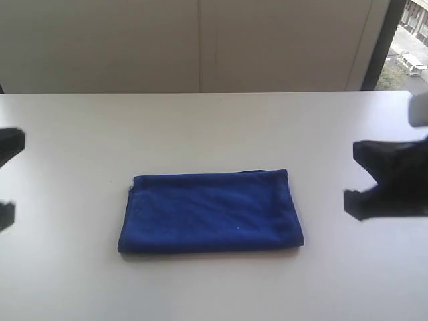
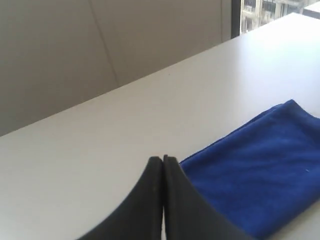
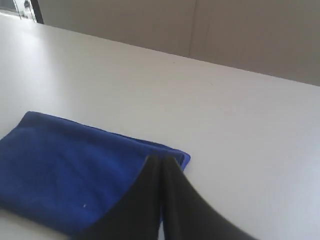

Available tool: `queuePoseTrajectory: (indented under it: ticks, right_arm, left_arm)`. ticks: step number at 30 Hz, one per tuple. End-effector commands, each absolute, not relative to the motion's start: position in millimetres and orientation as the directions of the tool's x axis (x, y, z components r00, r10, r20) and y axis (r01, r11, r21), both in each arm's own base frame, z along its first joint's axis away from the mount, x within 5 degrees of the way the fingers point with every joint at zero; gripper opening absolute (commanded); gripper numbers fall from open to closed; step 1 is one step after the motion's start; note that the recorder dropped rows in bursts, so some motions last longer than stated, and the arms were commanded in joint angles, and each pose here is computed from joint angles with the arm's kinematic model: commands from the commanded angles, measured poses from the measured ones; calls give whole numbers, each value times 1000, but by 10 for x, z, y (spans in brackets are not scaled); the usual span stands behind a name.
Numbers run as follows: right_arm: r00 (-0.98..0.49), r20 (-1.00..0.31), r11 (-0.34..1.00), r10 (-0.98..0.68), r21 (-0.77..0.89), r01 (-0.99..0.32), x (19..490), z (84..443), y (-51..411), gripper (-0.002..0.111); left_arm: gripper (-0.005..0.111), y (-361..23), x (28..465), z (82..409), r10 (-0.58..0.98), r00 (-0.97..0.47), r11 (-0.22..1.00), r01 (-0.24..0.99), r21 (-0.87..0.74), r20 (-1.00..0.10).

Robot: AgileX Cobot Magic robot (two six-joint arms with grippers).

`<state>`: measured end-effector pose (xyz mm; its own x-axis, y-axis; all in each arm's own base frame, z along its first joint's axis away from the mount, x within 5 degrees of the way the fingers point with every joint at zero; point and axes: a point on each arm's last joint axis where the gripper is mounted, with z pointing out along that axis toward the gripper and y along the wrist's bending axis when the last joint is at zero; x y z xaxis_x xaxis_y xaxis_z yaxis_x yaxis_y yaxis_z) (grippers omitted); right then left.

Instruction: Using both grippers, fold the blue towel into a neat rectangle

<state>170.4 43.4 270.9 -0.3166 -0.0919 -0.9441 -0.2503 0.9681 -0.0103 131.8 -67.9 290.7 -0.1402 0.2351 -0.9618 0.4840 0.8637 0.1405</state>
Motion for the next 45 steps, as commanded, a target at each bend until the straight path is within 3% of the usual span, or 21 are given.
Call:
queuePoseTrajectory:
  ticks: [1,4,7,13,31,37,42,45]
  right_arm:
    - [-300,-952,971,-56,17,-237,1284,2398,321,0]
    - [-345,-939,973,-17,63,-220,1091,2103,273,0]
    - [-380,-925,974,-26,62,-218,978,1886,245,0]
    - [-416,-909,975,7,98,-199,941,1797,235,0]
    - [-416,-909,975,7,98,-199,941,1797,235,0]
    - [-416,-909,975,7,98,-199,941,1797,235,0]
    - [-416,-909,975,7,98,-199,941,1797,235,0]
    - [-420,-908,975,-5,88,-203,939,1792,234,0]
  left_arm:
    - [0,-476,932,2310,170,-192,881,469,63,-967]
    - [0,-390,766,1835,120,-278,894,448,-18,-953]
    - [0,-370,714,1717,153,-339,891,453,-18,-928]
    - [0,-360,677,1634,201,-417,887,462,-16,-886]
    - [0,-359,672,1636,196,-416,888,460,-19,-888]
    - [0,-211,643,1736,82,-319,953,301,-19,-944]
    - [0,-95,558,1849,8,-151,988,154,-16,-988]
    - [0,-72,561,1851,1,-148,993,114,-16,-989]
